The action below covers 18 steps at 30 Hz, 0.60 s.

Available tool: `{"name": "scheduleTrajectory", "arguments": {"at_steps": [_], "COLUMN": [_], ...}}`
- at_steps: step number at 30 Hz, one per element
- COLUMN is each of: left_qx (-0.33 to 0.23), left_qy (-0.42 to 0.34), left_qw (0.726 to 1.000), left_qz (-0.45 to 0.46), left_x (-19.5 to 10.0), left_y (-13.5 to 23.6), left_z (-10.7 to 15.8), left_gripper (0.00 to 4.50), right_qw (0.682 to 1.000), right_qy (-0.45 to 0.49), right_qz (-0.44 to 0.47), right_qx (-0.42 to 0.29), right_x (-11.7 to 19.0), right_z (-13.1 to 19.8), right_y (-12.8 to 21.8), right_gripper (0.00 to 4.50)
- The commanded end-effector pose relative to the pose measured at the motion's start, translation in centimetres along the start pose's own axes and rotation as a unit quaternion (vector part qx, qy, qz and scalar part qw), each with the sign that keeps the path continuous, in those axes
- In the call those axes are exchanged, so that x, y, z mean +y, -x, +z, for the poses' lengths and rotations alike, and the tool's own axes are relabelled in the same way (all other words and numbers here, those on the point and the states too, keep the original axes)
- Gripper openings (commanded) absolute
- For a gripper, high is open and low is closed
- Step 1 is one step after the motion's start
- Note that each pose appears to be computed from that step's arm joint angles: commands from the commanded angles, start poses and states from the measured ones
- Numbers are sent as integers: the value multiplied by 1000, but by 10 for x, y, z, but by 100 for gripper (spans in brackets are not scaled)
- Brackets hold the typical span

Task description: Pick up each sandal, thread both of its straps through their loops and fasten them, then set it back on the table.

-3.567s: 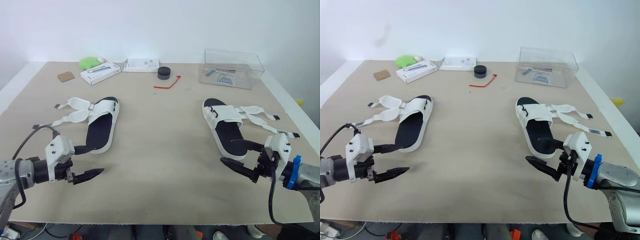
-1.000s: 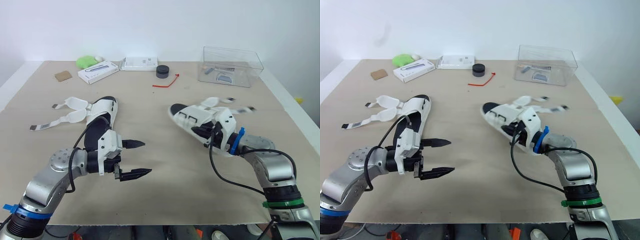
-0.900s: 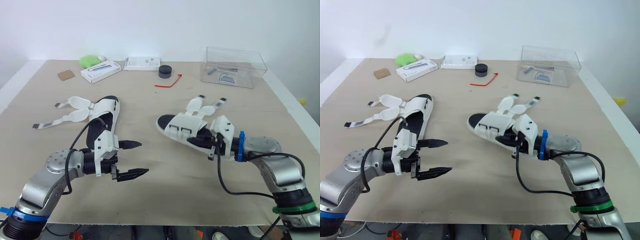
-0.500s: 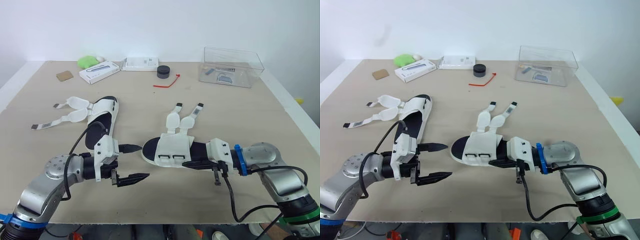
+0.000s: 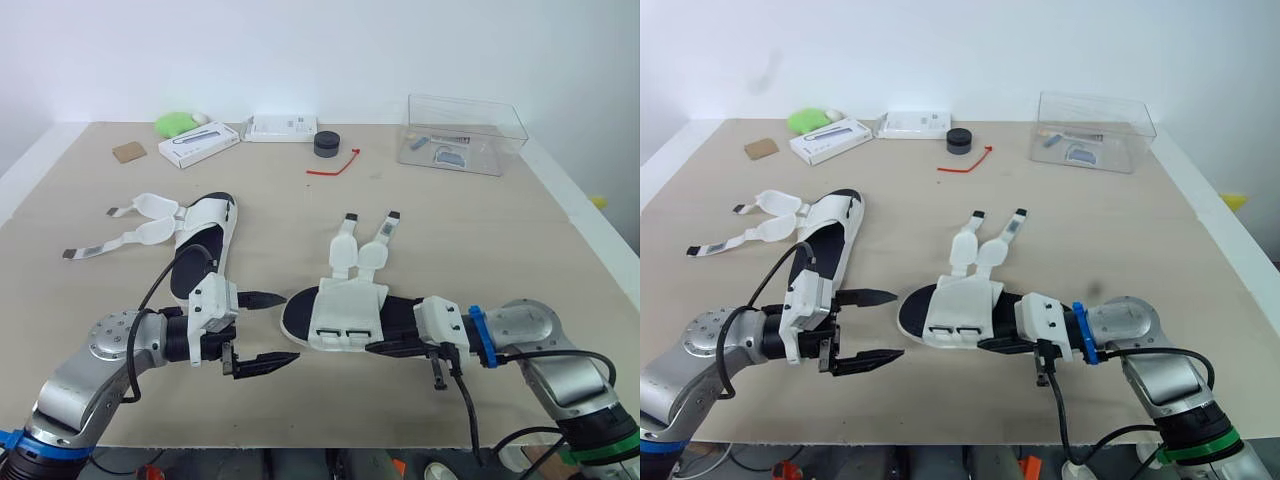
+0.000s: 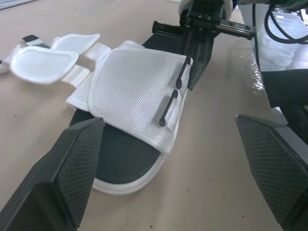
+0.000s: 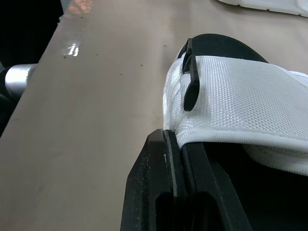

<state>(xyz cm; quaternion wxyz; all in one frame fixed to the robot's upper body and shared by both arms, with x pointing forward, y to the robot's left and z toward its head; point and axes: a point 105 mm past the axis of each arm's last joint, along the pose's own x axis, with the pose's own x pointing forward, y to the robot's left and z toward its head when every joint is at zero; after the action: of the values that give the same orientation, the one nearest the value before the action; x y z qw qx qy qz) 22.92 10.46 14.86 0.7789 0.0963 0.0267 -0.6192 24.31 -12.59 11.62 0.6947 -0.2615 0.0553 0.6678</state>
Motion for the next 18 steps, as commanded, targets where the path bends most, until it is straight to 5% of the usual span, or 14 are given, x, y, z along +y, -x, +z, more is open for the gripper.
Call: {"name": "scheduleTrajectory", "arguments": {"at_steps": [1,7,11,18], "left_qx": [-2,-1,-2,-3], "left_qy": [-23,-24,-24,-24], "left_qw": [1000,1000,1000,1000], "left_qz": [-6,-12,-13,-15], "left_x": [2,3,4,6], "left_y": [2,0,-2,-3], "left_z": [7,7,7,8], "left_gripper": [450,450,450,450], "right_qw": [999,999,999,999], "right_qy": [35,36,34,36], "right_qz": [7,5,7,-11], "right_qx": [-10,-8,-4,-5], "right_x": [2,0,-1,-10], "right_z": [12,9,8,11], "right_y": [0,0,0,9], "right_gripper": [4,4,130,446]}}
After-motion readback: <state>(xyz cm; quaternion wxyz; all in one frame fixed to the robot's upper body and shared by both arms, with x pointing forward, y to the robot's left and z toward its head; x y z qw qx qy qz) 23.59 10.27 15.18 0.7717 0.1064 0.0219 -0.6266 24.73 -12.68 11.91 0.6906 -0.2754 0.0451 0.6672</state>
